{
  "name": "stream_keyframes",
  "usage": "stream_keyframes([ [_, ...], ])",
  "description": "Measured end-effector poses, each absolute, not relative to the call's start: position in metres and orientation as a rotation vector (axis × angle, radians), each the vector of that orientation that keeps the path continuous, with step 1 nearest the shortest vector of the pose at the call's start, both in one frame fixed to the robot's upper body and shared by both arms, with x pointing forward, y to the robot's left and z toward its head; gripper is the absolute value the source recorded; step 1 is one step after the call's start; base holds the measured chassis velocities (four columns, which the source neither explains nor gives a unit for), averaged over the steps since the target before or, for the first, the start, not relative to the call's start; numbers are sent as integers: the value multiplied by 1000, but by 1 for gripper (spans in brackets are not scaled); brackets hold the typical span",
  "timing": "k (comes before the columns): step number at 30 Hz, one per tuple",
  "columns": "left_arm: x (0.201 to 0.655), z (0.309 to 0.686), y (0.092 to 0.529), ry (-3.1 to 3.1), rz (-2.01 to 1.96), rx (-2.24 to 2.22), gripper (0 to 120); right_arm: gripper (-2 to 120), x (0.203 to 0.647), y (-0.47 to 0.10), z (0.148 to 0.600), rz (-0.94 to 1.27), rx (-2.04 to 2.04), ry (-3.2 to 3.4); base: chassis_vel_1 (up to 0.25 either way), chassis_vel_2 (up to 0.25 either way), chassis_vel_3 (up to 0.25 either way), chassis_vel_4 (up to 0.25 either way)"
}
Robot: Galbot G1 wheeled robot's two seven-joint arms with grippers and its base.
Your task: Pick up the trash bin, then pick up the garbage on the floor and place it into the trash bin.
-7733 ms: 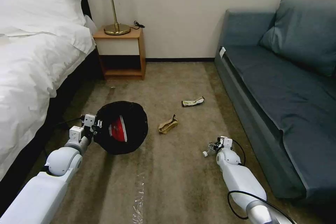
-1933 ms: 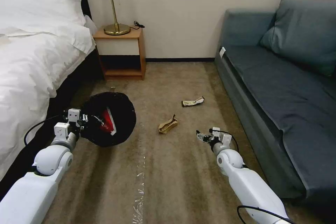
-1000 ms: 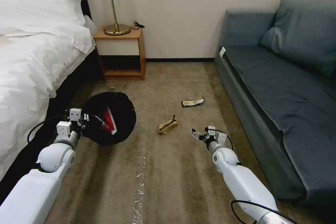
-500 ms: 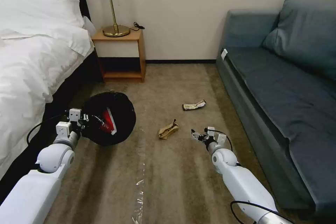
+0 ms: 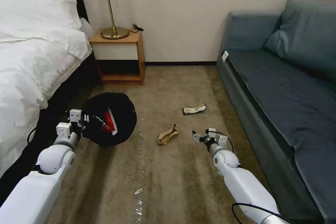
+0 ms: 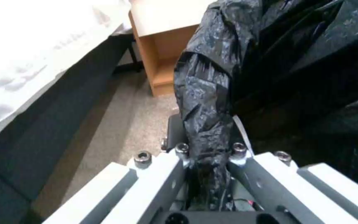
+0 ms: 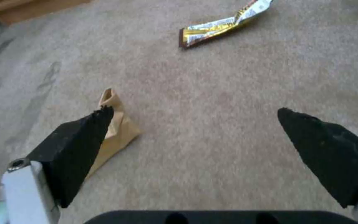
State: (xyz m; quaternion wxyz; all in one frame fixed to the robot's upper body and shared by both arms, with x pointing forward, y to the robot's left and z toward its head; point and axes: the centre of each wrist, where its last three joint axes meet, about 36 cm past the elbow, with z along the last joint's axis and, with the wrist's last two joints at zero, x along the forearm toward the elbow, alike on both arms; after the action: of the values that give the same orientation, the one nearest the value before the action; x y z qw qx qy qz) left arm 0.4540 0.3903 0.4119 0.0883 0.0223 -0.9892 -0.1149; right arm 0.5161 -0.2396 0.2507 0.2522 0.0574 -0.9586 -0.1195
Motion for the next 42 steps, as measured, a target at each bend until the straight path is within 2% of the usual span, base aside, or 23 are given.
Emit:
stream_keyframes([
  [42, 459, 411, 401, -2935, -342, 64, 1, 100, 534, -227, 251, -318, 192, -2606, -77, 75, 76, -75],
])
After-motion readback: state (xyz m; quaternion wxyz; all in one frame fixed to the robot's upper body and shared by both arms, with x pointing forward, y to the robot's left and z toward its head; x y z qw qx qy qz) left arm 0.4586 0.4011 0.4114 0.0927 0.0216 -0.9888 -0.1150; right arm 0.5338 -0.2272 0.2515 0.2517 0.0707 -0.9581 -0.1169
